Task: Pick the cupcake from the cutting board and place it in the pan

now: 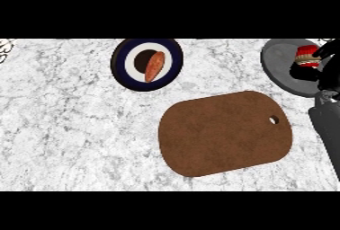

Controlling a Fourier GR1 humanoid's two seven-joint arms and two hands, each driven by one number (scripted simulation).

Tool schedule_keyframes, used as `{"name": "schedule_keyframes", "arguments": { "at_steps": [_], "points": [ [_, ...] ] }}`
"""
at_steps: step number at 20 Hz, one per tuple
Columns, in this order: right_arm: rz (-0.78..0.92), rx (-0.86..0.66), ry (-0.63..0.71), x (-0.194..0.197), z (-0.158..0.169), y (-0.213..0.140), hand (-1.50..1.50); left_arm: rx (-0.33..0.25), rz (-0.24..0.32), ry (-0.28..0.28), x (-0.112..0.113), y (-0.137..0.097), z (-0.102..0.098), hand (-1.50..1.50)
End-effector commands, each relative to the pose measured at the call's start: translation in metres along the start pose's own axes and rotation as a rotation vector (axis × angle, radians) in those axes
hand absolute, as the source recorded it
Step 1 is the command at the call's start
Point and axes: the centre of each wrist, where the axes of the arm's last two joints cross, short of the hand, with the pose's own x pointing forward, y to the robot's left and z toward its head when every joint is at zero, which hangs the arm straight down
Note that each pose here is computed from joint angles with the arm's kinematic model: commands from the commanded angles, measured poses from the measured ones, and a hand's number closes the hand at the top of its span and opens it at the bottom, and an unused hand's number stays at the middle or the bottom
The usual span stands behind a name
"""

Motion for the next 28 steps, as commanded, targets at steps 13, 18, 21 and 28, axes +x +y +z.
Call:
{"name": "schedule_keyframes", "arguments": {
  "at_steps": [13,18,21,28],
  "points": [
    [0.071,0.171,0.208,-0.075,-0.018,0.028,-1.50,-0.082,-0.052,-0.500,0.095,-0.011,-0.031,0.00],
    [-0.172,0.098,0.193,-0.048,-0.028,0.022,-1.50,-0.086,-0.038,-0.466,0.089,-0.014,-0.033,0.00],
    [-0.301,0.072,0.251,-0.044,-0.035,0.017,-1.50,-0.075,-0.037,-0.465,0.087,-0.014,-0.032,0.00],
    [-0.470,0.182,0.304,-0.064,-0.036,0.015,-1.50,-0.043,-0.020,-0.476,0.087,-0.008,-0.031,0.00]
  ]
}}
